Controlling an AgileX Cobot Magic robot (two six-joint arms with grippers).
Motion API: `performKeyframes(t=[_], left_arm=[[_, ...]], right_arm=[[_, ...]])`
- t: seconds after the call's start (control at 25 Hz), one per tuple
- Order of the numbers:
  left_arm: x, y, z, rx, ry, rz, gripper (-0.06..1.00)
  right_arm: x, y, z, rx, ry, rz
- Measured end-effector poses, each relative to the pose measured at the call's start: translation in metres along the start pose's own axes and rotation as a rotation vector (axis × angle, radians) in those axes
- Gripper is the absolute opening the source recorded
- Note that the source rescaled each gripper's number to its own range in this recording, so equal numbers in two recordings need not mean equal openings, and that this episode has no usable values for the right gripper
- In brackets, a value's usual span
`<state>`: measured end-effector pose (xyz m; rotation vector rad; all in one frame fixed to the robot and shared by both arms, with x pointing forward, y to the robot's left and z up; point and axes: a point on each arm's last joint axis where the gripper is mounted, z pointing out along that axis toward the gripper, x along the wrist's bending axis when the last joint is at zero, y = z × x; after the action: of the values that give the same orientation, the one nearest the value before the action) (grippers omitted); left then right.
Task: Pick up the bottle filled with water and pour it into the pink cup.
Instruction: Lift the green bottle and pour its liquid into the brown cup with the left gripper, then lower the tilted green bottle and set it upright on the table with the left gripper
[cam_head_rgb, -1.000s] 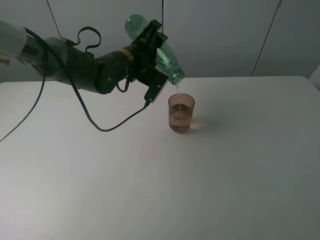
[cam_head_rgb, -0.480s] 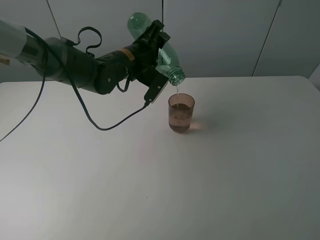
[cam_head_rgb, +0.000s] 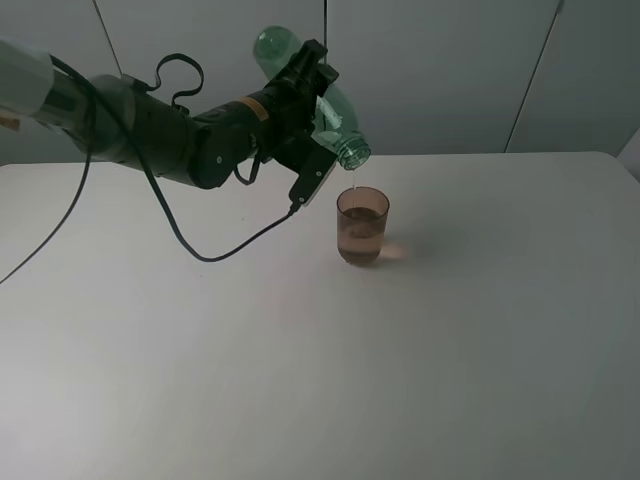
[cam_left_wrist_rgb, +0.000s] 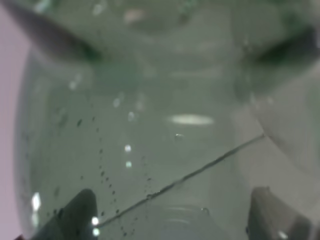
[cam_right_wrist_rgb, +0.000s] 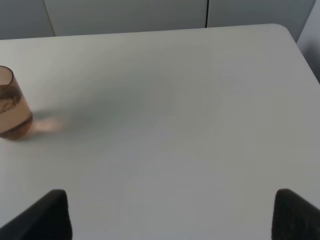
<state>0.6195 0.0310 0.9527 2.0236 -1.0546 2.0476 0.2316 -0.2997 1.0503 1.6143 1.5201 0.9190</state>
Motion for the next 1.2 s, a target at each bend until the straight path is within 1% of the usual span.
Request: performKeyframes(t=[0.16, 0.32, 0.44, 0.52, 0.64, 0.72, 0.8, 0.88, 0.92, 1.04, 1.12, 1.2], left_arm=[[-0.002, -0.002, 0.000, 0.021, -0.015, -0.059, 0.03], [-0.006, 0.003, -0.003, 0.016, -0.030, -0.199, 0.03], [-0.002, 0.007, -0.004, 0.012, -0.029, -0.380, 0.03], [0.003, 0.005, -0.006, 0.025, -0.038, -0.538, 0.03], [0.014, 0.002, -0.012, 0.041, -0.077, -0.743, 0.03], [0.021, -0.002, -0.016, 0.042, -0.118, -0.895, 0.03], [0.031, -0.005, -0.022, 0.041, -0.149, -1.069, 0.03], [0.039, -0.007, -0.028, 0.033, -0.194, -1.186, 0.03], [0.042, -0.010, -0.030, 0.034, -0.210, -1.233, 0.03], [0.042, -0.014, -0.036, 0.045, -0.311, -1.343, 0.03], [0.038, -0.015, -0.038, 0.052, -0.372, -1.377, 0.03], [0.035, -0.016, -0.039, 0.063, -0.409, -1.403, 0.03]], right_arm=[[0.000, 0.000, 0.000, 0.000, 0.000, 0.000], [0.000, 0.000, 0.000, 0.000, 0.000, 0.000], [0.000, 0.000, 0.000, 0.000, 0.000, 0.000], [0.000, 0.000, 0.000, 0.000, 0.000, 0.000], [0.000, 0.000, 0.000, 0.000, 0.000, 0.000], [0.000, 0.000, 0.000, 0.000, 0.000, 0.000], [0.000, 0.000, 0.000, 0.000, 0.000, 0.000], [0.000, 0.000, 0.000, 0.000, 0.000, 0.000], [0.000, 0.000, 0.000, 0.000, 0.000, 0.000], [0.000, 0.000, 0.000, 0.000, 0.000, 0.000], [0.000, 0.000, 0.000, 0.000, 0.000, 0.000], [0.000, 0.000, 0.000, 0.000, 0.000, 0.000]])
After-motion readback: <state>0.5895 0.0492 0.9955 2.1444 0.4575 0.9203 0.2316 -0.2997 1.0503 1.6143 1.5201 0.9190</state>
